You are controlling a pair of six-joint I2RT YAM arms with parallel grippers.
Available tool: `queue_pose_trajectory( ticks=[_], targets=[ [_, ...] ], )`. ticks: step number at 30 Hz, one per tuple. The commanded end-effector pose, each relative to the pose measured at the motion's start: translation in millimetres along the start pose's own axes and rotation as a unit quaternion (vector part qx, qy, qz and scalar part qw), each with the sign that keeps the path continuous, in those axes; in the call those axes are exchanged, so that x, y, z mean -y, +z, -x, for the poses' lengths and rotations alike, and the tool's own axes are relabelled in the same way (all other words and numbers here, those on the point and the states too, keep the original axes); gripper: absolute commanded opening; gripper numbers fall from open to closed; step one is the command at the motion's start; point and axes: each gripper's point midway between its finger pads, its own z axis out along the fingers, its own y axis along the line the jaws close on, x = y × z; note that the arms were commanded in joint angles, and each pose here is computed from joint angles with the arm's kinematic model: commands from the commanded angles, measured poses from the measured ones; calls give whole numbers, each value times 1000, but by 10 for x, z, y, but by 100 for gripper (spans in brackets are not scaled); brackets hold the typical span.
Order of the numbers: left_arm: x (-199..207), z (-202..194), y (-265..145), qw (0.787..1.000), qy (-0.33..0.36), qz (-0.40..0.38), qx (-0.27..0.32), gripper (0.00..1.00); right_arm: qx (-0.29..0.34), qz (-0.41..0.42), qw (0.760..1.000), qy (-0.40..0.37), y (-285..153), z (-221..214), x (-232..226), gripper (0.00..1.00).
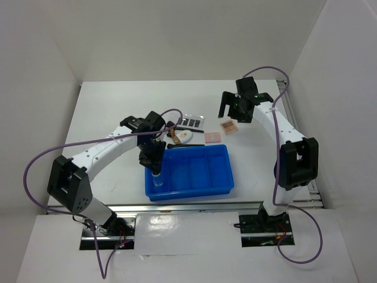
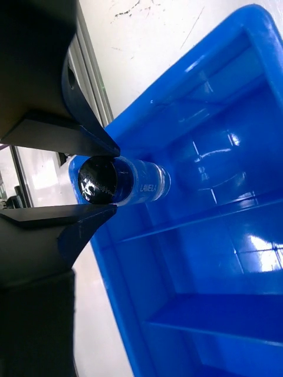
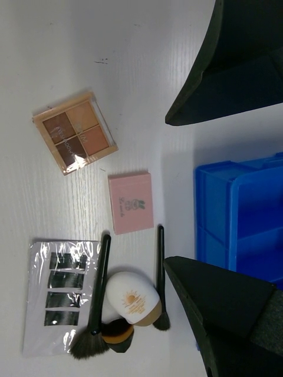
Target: Organize the makeup
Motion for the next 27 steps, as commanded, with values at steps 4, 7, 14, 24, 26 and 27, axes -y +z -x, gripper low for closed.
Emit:
queue_pose_trajectory(
  ticks=[4, 7, 14, 24, 26, 27],
  targets=[
    [18, 221, -47, 1000, 19, 15, 20, 66, -3, -5, 1000, 2, -42, -40, -11, 100],
    [64, 332, -179, 999, 26, 12, 40, 87, -1, -10, 1000, 2, -40, -33, 6, 100],
    [265, 819, -688, 991, 29, -1, 133, 85, -1, -10, 1000, 6, -40, -33, 2, 100],
    [704, 1708, -646, 981, 47, -42, 185, 56, -7, -23, 1000, 6, -51, -38, 40, 100],
    [712, 1655, -621, 984, 47, -44, 167, 47, 0, -26, 1000, 6, -82, -11, 52, 100],
    [665, 1545, -617, 985, 46, -41, 160, 38, 2, -30, 1000, 6, -123, -9, 68, 100]
  ],
)
